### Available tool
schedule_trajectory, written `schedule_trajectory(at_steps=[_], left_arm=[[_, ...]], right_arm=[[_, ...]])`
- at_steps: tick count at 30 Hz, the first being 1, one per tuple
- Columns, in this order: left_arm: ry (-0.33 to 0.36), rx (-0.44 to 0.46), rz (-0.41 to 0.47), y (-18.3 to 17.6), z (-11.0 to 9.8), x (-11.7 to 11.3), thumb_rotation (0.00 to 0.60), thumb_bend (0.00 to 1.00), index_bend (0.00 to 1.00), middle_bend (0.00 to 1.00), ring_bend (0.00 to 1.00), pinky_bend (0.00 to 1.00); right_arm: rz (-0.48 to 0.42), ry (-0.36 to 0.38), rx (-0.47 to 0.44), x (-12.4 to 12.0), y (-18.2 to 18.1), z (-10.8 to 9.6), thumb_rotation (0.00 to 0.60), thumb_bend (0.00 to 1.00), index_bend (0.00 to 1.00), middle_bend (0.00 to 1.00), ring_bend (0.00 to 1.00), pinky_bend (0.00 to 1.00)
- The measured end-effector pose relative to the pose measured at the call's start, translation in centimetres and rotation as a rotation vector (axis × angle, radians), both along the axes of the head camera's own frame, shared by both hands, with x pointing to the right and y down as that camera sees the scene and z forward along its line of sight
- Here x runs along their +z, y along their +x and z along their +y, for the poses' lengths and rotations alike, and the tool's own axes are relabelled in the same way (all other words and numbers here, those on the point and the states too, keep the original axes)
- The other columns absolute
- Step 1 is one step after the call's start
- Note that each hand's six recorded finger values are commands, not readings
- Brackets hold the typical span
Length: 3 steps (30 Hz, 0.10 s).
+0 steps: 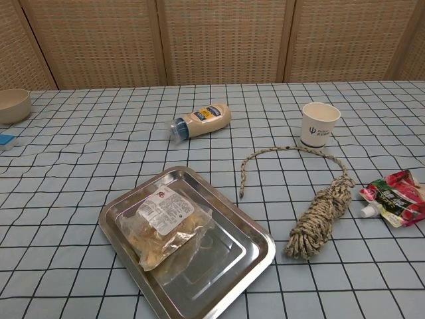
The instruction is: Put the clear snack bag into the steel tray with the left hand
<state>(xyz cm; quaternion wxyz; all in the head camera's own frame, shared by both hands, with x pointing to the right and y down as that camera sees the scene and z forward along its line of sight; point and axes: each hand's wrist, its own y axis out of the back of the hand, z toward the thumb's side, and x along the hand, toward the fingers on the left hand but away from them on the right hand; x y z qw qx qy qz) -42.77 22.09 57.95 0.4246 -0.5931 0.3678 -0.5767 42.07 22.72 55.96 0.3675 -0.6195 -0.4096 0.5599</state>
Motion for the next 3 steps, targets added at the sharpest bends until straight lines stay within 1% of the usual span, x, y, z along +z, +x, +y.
schedule_trajectory(at_steps=[3], left_arm=[[0.008, -0.007, -0.002, -0.92, 0.42, -0.53, 0.6, 0.12, 0.0, 0.0, 0.0, 0.0]], right_arm=[[0.001, -0.002, -0.004, 0.08, -0.09, 0.04, 0.6, 0.08, 0.14, 0.0, 0.0, 0.0]])
